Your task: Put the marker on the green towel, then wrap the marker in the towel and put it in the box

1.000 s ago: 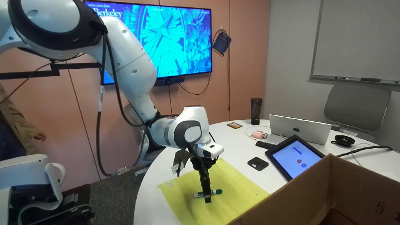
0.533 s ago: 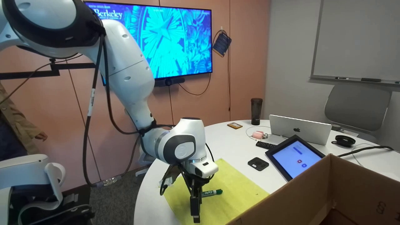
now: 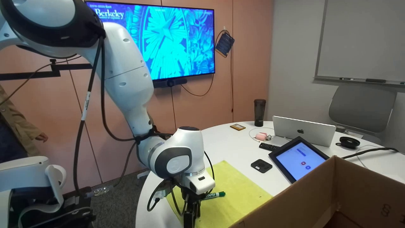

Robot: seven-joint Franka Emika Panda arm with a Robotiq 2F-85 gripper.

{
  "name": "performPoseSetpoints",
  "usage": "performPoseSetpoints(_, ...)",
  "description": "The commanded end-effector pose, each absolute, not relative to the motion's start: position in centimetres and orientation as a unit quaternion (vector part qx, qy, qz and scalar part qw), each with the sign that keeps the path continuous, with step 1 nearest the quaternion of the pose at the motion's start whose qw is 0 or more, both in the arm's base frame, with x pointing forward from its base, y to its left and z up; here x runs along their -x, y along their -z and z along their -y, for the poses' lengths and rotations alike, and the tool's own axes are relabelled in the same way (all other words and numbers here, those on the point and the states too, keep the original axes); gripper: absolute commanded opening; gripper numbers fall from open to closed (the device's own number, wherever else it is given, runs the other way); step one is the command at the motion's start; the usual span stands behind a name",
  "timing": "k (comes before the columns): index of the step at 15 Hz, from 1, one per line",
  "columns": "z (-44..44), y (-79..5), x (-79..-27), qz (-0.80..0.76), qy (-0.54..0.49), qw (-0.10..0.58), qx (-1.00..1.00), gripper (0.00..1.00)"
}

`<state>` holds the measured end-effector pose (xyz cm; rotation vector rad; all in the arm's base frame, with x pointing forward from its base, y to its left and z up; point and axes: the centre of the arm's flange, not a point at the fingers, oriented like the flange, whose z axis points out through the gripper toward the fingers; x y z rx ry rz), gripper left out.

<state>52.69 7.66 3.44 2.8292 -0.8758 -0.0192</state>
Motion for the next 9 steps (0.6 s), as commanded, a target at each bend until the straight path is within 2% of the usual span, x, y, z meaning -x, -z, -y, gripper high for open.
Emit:
performPoseSetpoints(1,-6.1,-4.7,-50.8,0.303,-0.008,0.068,-0.95,1.0)
performPoseSetpoints(9,-3.6,-4.8,-52.6,0.265,-0.045,0.045,-0.962,1.0)
